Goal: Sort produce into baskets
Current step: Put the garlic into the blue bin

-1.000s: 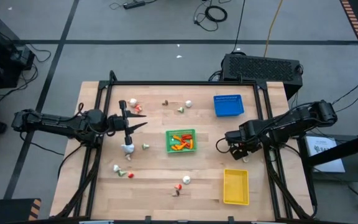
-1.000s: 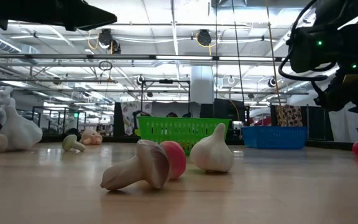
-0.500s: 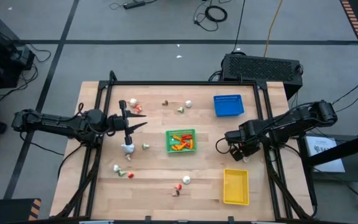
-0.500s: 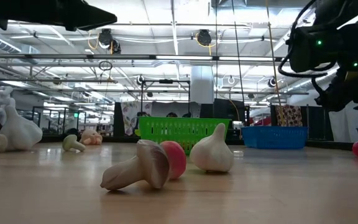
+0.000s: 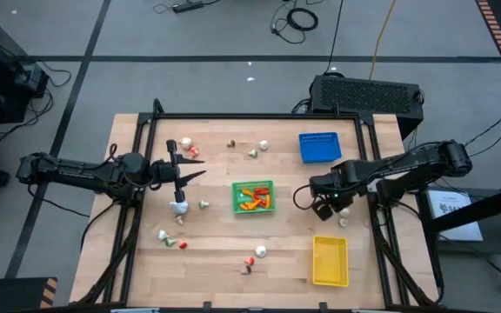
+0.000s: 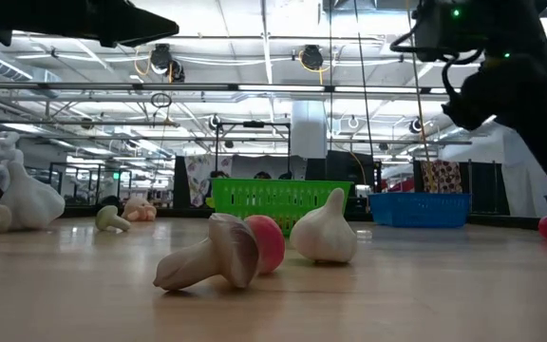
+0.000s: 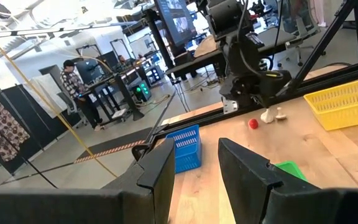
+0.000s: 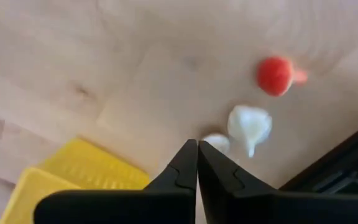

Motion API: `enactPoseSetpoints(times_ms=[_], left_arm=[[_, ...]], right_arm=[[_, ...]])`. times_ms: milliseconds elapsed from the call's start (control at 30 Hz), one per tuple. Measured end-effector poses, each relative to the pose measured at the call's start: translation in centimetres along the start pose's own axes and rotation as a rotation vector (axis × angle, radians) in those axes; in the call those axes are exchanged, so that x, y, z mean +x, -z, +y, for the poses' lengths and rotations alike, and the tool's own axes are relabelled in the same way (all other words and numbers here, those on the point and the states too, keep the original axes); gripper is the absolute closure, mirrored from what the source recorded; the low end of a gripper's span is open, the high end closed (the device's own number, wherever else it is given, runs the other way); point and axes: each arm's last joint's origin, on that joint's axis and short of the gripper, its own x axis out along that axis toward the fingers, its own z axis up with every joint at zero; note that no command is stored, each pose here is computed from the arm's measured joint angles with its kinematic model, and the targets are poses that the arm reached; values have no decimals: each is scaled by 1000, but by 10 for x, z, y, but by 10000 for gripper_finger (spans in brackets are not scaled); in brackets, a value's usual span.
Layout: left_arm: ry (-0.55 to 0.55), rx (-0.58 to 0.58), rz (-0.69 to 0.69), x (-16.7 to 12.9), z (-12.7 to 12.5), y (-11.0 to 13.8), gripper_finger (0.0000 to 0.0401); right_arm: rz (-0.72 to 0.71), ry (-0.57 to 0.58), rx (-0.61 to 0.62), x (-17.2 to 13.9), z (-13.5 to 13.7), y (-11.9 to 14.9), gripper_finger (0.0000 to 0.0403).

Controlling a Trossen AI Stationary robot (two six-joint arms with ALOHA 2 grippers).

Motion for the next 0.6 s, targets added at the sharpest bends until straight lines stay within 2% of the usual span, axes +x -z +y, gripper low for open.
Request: enactPoseSetpoints(times_ms=[100,233,367,600], left_arm=[[0,0,0,0,0,0,269],[0,0,0,0,0,0,269],[1,0,1,0,0,0,270],[3,1,5,0,0,0,269]], right_arm=[[-48,49,24,1,-3,-1,398],[-15,114,65,9,-12,2,372],[27,143,102,16,-18,4,330],[85,124,114,23,-20,6,247]])
